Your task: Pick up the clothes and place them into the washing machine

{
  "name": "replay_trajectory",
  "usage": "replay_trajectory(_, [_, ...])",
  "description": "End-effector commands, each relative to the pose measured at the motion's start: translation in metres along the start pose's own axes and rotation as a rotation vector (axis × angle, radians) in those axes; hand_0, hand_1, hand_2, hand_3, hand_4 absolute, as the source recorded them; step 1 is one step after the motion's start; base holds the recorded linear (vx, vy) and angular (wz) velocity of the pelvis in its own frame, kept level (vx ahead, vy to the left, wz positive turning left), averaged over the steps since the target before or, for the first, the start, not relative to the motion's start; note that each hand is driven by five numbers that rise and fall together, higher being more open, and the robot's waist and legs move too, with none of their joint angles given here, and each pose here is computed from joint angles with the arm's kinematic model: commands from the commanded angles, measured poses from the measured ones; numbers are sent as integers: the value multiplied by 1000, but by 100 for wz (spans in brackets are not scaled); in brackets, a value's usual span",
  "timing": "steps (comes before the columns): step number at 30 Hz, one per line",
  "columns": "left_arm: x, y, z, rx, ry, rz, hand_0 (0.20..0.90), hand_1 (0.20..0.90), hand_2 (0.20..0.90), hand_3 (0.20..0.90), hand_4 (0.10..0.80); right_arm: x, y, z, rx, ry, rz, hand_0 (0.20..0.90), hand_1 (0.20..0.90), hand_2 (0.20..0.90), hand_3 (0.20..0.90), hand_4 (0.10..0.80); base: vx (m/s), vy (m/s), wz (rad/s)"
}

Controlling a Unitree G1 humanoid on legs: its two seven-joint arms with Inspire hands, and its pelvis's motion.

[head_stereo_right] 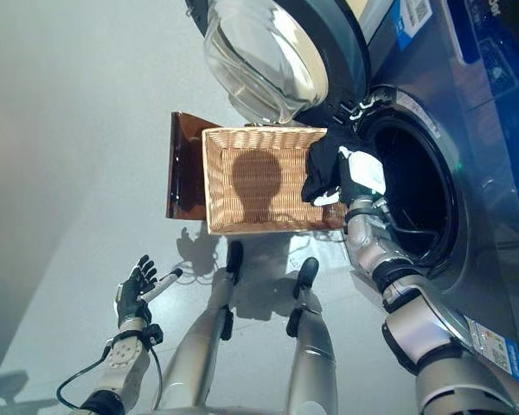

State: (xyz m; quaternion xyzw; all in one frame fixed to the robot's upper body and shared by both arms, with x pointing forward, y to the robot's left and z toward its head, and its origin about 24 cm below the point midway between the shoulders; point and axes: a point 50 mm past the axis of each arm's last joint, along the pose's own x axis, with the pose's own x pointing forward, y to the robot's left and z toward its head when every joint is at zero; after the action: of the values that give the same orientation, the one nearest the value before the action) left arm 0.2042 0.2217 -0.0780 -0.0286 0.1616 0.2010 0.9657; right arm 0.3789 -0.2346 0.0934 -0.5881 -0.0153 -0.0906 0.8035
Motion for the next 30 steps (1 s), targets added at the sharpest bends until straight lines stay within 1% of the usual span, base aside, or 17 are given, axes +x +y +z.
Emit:
replay_trajectory(1, [8, 22, 23, 5, -121, 59, 900, 900, 900, 900, 800, 21, -56, -3, -139, -35, -172, 900, 900, 900, 900, 800, -8, 0, 11])
replay_trajectory(4, [8, 24, 23, 20, -120, 68, 900, 900, 900, 900, 800, 21, -54, -3, -235, -53, -153, 900, 900, 900, 900, 800, 2, 9, 4])
replay_trajectory(6, [11, 27, 22, 32, -116, 94, 900, 900, 900, 900, 800, 19, -54, 4, -389, -134, -165, 900, 900, 900, 900, 800, 0, 0, 0])
replay_trajectory(9, [14, 25, 27, 43, -137, 96, 900, 900, 900, 900, 800, 17, -54, -4, -439, -129, -156, 900, 900, 900, 900, 800, 0, 0, 0])
replay_trajectory(11, [16, 24, 35, 40, -171, 96, 900, 900, 900, 900, 800, 17, -59, -12, -555, -130, -156, 900, 900, 900, 900, 800, 0, 0, 0])
replay_trajectory(13, [17, 24, 37, 40, -181, 97, 900, 900, 900, 900, 800, 19, -64, -12, -590, -128, -163, 900, 900, 900, 900, 800, 0, 0, 0])
replay_trajectory(14, [18, 24, 42, 25, -201, 99, 900, 900, 900, 900, 800, 21, -72, -20, -648, -100, -180, 900, 900, 900, 900, 800, 0, 0, 0])
replay_trajectory(15, [18, 23, 42, 25, -201, 99, 900, 900, 900, 900, 800, 21, -73, -20, -649, -100, -180, 900, 900, 900, 900, 800, -31, -20, -2])
replay_trajectory(18, [19, 22, 48, 4, -225, 96, 900, 900, 900, 900, 800, 26, -91, -27, -708, -35, -214, 900, 900, 900, 900, 800, -5, -2, 2])
replay_trajectory(30, [21, 26, 56, -4, -255, 116, 900, 900, 900, 900, 800, 33, -132, -32, -838, 20, -291, 900, 900, 900, 900, 800, -7, -2, 3])
